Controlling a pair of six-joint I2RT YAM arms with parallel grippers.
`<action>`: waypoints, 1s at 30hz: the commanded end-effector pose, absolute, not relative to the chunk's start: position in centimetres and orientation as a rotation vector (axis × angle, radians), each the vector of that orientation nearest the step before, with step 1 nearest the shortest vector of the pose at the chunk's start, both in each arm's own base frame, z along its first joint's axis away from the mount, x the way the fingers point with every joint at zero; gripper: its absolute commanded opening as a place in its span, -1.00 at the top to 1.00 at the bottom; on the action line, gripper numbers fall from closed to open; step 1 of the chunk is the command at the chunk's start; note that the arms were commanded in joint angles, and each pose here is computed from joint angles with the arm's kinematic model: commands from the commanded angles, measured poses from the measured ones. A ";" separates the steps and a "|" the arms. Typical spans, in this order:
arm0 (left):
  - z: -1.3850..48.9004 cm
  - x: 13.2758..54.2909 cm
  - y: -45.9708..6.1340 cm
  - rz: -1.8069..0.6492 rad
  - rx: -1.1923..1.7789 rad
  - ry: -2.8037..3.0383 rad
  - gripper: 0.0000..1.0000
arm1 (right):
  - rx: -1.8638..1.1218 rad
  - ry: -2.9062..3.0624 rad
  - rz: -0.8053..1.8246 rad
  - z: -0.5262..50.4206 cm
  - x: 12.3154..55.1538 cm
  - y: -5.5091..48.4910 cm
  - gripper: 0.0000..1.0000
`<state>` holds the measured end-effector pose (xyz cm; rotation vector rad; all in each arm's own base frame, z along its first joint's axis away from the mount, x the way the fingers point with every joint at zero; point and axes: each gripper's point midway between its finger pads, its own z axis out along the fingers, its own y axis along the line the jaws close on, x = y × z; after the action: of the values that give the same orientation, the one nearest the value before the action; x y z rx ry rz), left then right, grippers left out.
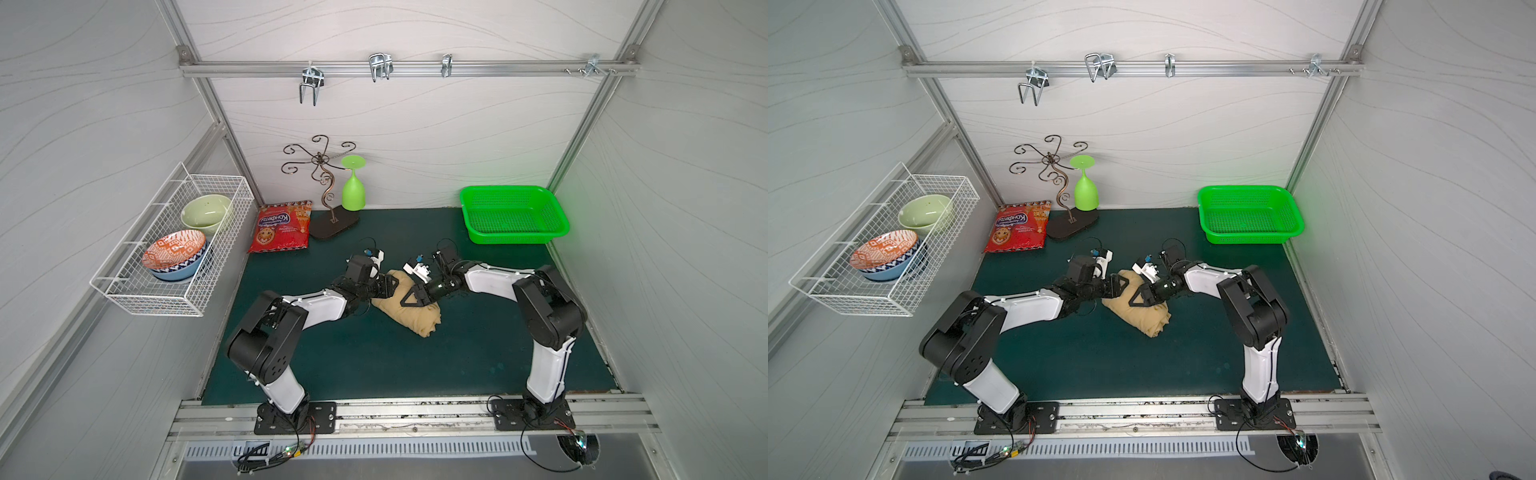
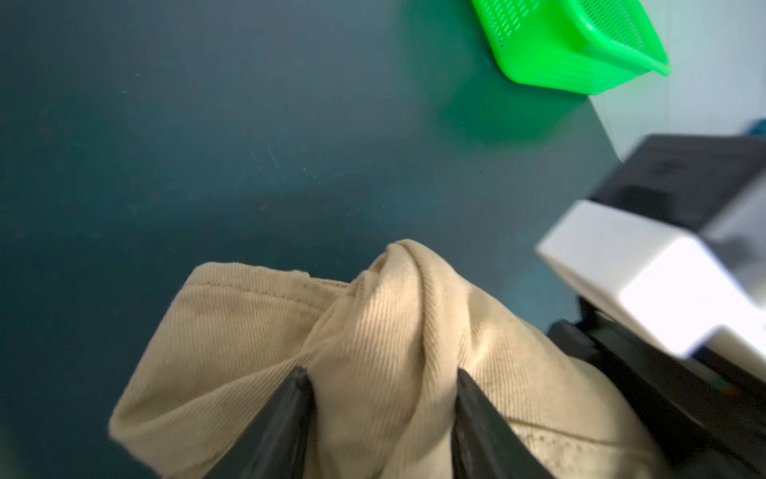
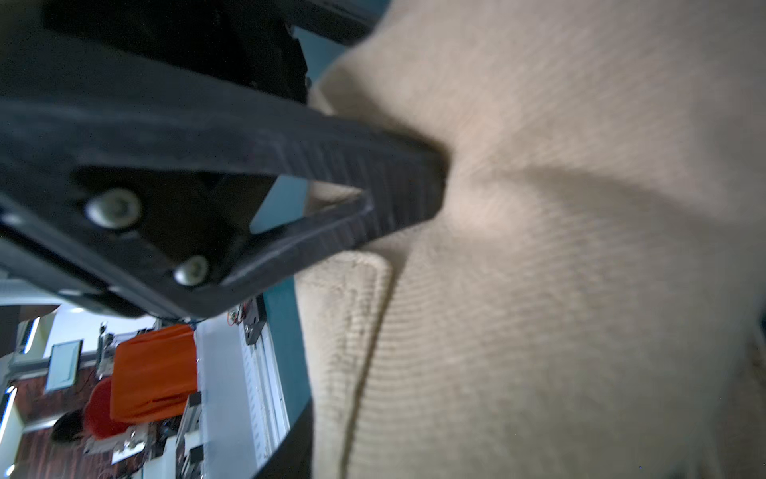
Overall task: Roll up the long pants
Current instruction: Roll the long pant at the center of the board.
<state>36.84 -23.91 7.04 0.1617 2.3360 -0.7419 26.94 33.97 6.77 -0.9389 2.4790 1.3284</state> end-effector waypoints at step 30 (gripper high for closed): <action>-0.3 34.6 -21.0 -0.482 0.132 2.574 -0.22 | -1.332 2.001 0.049 8.3 24.6 32.6 -0.64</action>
<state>37.83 -23.27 5.36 0.1144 2.3527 -0.6261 24.32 33.13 10.81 -1.3684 1.8792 -0.0922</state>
